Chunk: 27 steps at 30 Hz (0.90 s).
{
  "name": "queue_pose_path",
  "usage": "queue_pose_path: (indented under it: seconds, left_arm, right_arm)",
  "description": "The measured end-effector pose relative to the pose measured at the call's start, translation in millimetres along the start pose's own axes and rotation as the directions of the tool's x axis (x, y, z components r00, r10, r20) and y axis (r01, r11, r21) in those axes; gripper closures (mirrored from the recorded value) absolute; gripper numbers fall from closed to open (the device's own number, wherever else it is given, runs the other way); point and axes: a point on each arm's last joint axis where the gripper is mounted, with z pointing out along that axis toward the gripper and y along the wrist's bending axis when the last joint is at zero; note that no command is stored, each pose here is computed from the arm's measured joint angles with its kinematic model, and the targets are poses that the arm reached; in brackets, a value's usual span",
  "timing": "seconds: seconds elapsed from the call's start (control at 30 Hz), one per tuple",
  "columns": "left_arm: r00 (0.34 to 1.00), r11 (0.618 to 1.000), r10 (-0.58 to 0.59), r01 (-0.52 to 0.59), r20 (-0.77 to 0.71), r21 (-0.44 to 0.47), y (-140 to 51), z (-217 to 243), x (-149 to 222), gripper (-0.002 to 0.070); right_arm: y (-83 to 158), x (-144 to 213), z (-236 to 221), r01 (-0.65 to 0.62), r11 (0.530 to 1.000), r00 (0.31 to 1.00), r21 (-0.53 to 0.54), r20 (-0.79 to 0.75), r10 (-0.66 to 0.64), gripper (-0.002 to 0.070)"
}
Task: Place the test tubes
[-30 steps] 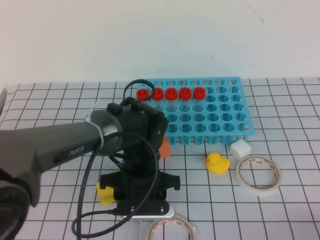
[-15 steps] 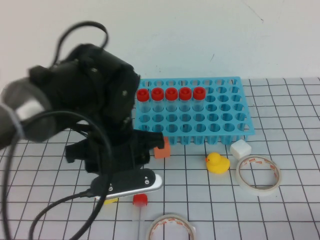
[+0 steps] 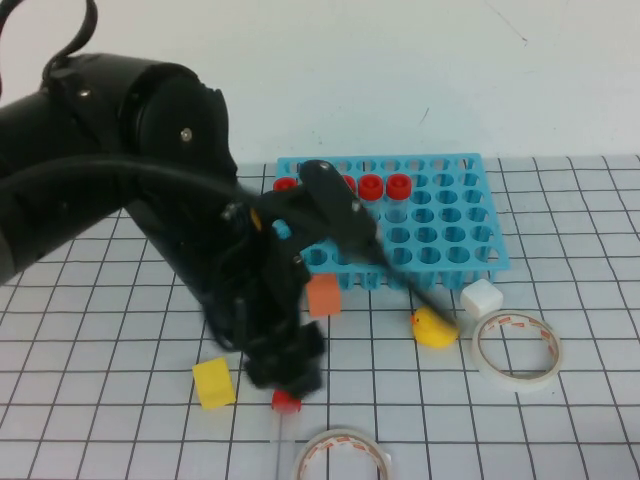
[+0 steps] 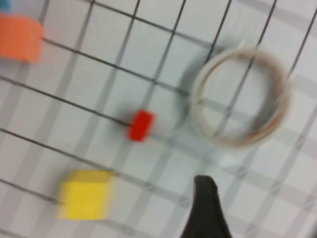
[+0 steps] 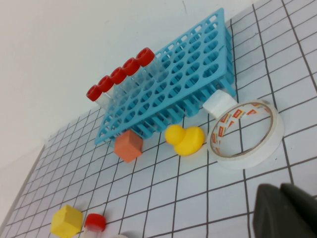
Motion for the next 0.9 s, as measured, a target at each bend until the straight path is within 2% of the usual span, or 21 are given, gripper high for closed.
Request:
queue_pose_path:
  seconds: [0.1,0.2,0.3,0.4,0.47,0.6,0.7,0.9]
  left_arm:
    - [0.978,0.975,-0.204,0.2,0.037,0.097,-6.1,0.6,-4.2,0.0239]
    - [0.944,0.936,-0.321,0.303,0.082,0.179,-6.3,-0.6,-8.5,0.0239]
    - [0.905,0.894,-0.418,0.394,0.08,0.213,-2.5,6.2,-4.6,0.0239]
    - [0.856,0.846,-0.515,0.5,0.043,0.184,1.8,23.7,8.6,0.0239]
    - [0.812,0.807,-0.583,0.578,0.015,0.123,3.4,39.3,23.1,0.0239]
    - [0.736,0.737,-0.676,0.674,0.039,0.051,4.6,61.1,45.6,0.0239]
    - [0.713,0.715,-0.699,0.698,0.049,0.047,3.9,68.3,51.2,0.0239]
    - [0.704,0.705,-0.709,0.708,0.052,0.03,8.1,77.2,51.0,0.0239]
  right_arm:
    - [0.0,0.0,0.0,0.0,1.0,1.0,0.0,0.0,0.0,0.0678]
    - [0.0,0.0,0.0,0.0,1.0,1.0,0.0,0.0,0.0,0.0678]
    - [0.0,0.0,0.0,0.0,1.0,1.0,0.0,0.0,0.0,0.0678]
    - [0.0,0.0,0.0,0.0,1.0,1.0,0.0,0.0,0.0,0.0678]
    - [0.0,0.0,0.0,0.0,1.0,1.0,0.0,0.0,0.0,0.0678]
    - [0.0,0.0,0.0,0.0,1.0,1.0,0.0,0.0,0.0,0.0678]
    - [0.0,0.0,0.0,0.0,1.0,1.0,0.0,0.0,0.0,0.0678]
    - [0.0,0.0,0.0,0.0,1.0,1.0,0.0,0.0,0.0,0.0678]
